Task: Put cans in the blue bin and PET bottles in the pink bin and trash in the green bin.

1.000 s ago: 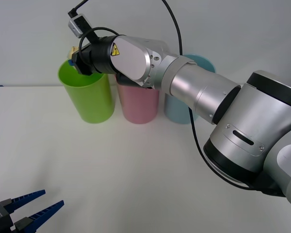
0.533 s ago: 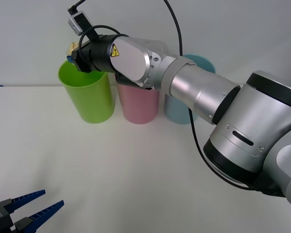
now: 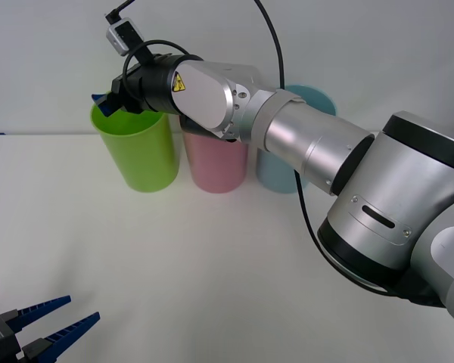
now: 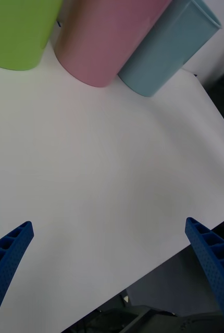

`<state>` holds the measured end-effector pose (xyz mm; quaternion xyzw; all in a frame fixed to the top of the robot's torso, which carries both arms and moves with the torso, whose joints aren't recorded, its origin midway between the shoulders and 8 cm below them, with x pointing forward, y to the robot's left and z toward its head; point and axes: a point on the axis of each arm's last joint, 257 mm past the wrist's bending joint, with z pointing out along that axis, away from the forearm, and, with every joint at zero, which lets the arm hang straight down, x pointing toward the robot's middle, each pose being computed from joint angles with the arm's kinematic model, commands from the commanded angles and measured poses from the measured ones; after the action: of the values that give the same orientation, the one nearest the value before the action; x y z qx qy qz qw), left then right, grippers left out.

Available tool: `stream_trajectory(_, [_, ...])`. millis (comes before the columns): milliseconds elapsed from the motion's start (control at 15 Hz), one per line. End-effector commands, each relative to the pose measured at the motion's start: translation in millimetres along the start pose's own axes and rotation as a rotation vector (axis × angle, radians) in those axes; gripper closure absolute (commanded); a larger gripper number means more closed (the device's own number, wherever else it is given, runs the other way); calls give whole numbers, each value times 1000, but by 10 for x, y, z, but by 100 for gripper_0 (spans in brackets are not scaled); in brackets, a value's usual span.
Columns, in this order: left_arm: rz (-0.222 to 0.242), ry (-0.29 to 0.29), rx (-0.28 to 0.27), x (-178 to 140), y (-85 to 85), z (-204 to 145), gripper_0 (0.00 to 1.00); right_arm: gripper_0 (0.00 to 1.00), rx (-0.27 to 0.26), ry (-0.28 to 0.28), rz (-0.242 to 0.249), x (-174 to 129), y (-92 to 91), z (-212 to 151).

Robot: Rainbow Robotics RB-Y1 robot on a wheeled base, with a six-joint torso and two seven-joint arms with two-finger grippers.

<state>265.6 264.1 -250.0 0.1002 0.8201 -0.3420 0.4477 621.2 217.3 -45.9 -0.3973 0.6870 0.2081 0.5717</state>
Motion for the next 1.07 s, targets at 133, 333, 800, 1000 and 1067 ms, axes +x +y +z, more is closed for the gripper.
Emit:
stream_trajectory(133, [0, 0, 0, 0, 0, 0, 0, 0, 0, 3, 2, 13, -2, 1])
stream_trajectory(333, [0, 0, 0, 0, 0, 0, 0, 0, -20, -37, 35, -161, 45, -26])
stream_trajectory(800, [0, 0, 0, 0, 0, 0, 0, 0, -117, -226, 60, -783, -237, -854])
stream_trajectory(1000, [0, 0, 0, 0, 0, 0, 0, 0, -155, -274, 52, -680, -306, -1459])
stream_trajectory(1067, [0, 0, 0, 0, 0, 0, 0, 0, -170, -279, 54, -621, -313, -1658])
